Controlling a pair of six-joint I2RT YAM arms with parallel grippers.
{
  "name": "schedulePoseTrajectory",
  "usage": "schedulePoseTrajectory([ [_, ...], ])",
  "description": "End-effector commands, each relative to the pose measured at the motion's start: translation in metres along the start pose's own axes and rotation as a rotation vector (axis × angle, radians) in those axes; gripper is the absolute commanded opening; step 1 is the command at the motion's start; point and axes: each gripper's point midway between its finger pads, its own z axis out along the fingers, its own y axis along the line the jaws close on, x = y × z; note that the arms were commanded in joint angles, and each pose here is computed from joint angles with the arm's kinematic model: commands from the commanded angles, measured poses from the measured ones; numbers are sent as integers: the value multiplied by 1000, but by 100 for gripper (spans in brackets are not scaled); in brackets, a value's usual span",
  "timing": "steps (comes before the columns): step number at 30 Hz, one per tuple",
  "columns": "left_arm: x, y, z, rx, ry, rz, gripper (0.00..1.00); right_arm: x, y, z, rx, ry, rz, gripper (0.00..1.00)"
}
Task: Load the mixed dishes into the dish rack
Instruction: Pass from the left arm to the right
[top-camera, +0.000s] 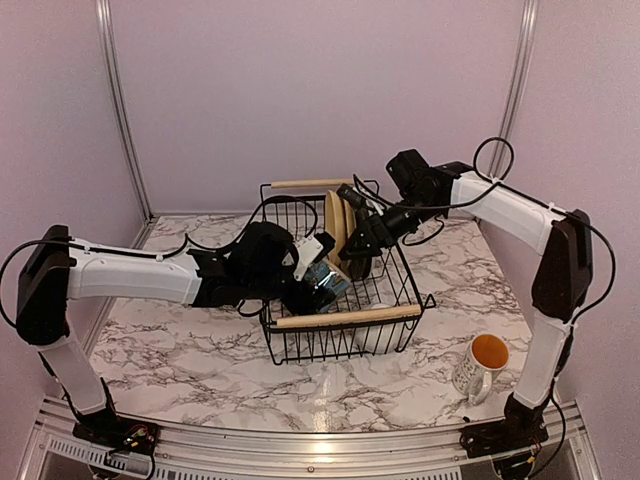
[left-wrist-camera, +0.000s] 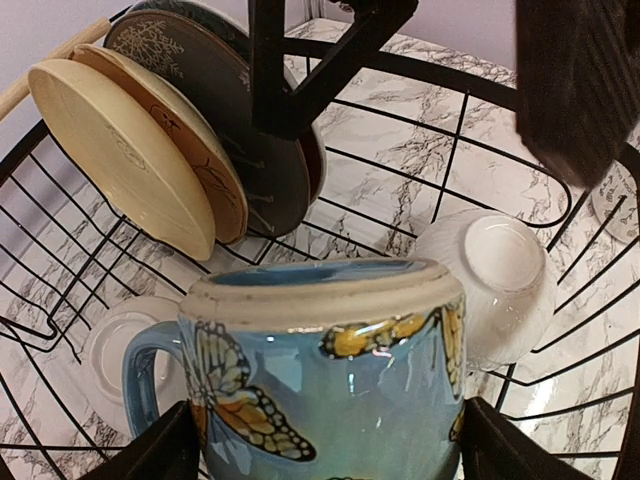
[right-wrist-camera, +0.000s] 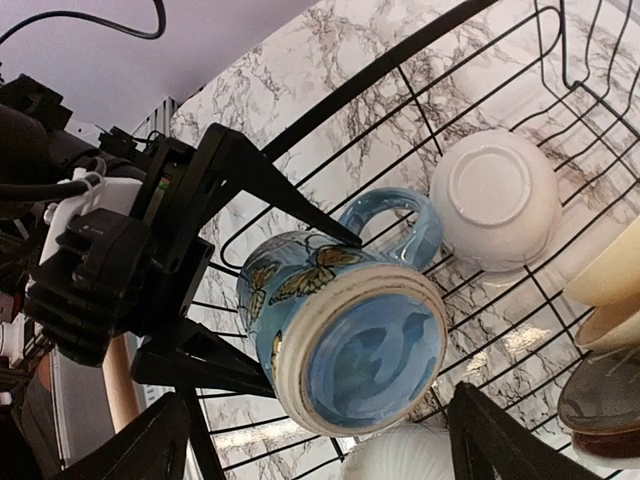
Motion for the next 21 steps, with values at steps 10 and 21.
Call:
schedulePoseTrajectory([
  [10, -97, -10, -57, -57, -387, 94, 27, 9, 5, 22, -111, 42, 96, 98],
  [21, -96, -12, -55, -79, -392, 111, 25, 11, 34, 29, -254, 44, 120, 98],
])
